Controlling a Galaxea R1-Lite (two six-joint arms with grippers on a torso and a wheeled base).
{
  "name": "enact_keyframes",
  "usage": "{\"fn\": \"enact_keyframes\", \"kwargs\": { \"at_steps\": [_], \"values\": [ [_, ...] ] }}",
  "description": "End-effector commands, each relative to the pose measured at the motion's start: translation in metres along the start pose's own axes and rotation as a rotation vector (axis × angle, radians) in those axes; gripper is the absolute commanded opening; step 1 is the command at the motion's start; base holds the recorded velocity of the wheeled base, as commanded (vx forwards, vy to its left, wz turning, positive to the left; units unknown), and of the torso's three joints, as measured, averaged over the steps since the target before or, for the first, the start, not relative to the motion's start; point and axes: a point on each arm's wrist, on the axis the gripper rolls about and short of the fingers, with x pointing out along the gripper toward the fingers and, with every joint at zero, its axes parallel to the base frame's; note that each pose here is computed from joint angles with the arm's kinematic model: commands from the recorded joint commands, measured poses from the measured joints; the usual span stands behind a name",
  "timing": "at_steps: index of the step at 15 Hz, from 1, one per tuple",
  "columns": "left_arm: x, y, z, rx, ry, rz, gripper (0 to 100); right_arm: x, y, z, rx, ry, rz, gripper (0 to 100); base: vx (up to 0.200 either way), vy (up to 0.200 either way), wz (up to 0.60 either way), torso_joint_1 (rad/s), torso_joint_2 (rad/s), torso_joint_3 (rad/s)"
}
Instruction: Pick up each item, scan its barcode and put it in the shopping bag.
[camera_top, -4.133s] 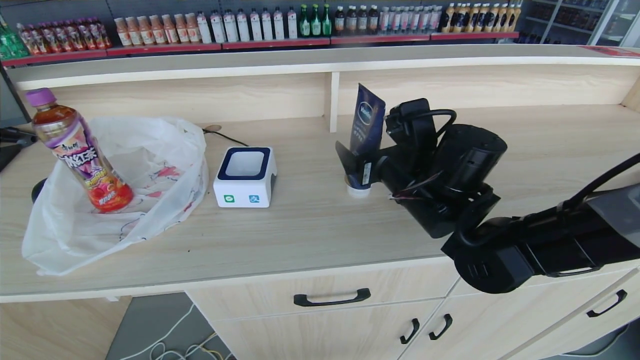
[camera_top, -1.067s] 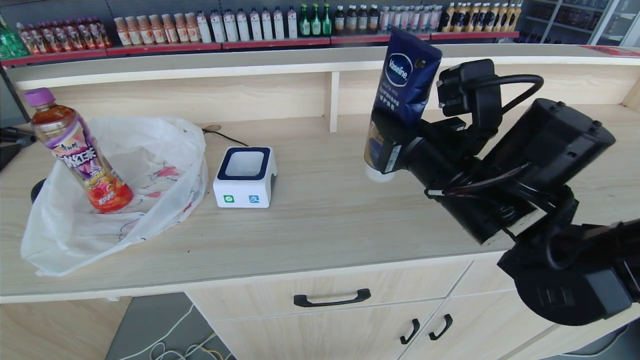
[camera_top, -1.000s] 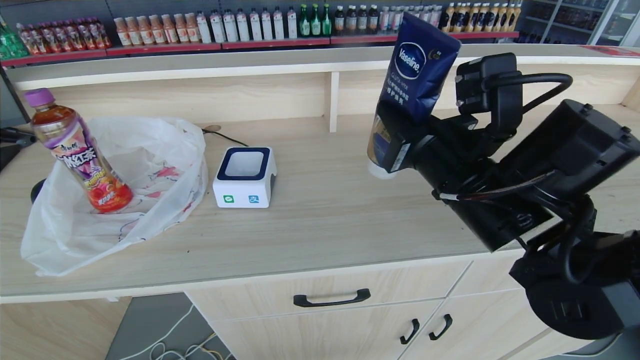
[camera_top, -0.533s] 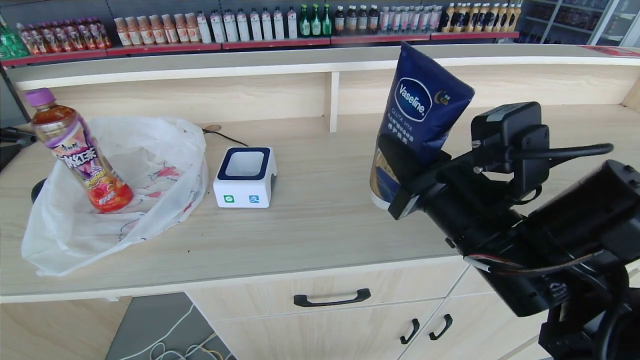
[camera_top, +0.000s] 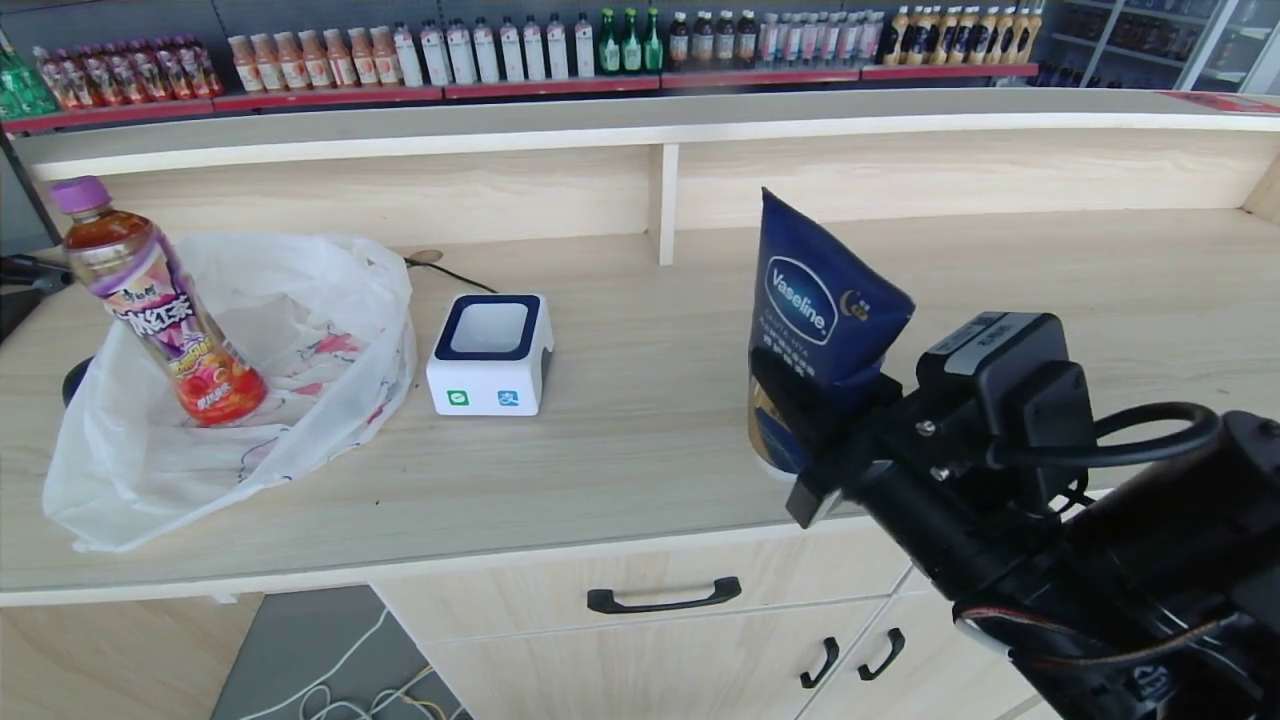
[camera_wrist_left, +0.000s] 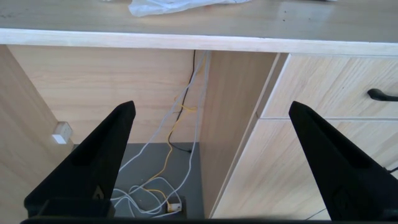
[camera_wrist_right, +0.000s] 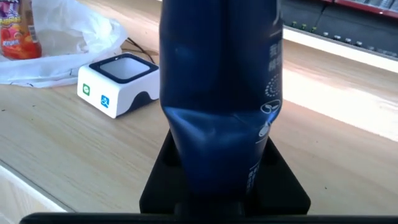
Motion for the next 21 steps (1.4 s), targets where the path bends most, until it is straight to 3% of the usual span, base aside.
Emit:
{"fn": "enact_keyframes", "kwargs": {
  "at_steps": [1,8,12,15,21],
  "values": [
    [0.0,0.0,0.0,0.0,0.0,0.002,100,-0.005,0.002,-0.004,-0.023,0.021,0.014,0,0.0,0.0,0.0,0.0,0.0,0.0],
    [0.0,0.0,0.0,-0.001,0.0,0.0,100,-0.029,0.036,-0.002,-0.321,0.011,0.181,0,0.0,0.0,0.0,0.0,0.0,0.0],
    [0.0,0.0,0.0,-0.001,0.0,0.0,100,-0.042,0.033,-0.004,-0.501,0.011,0.208,0,0.0,0.0,0.0,0.0,0.0,0.0],
    [0.0,0.0,0.0,-0.001,0.0,0.002,100,-0.045,0.036,0.001,-0.606,-0.023,0.221,0,0.0,0.0,0.0,0.0,0.0,0.0],
    [0.0,0.0,0.0,-0.001,0.0,0.002,100,-0.045,0.036,0.008,-0.853,-0.184,0.291,0,0.0,0.0,0.0,0.0,0.0,0.0]
  ]
}}
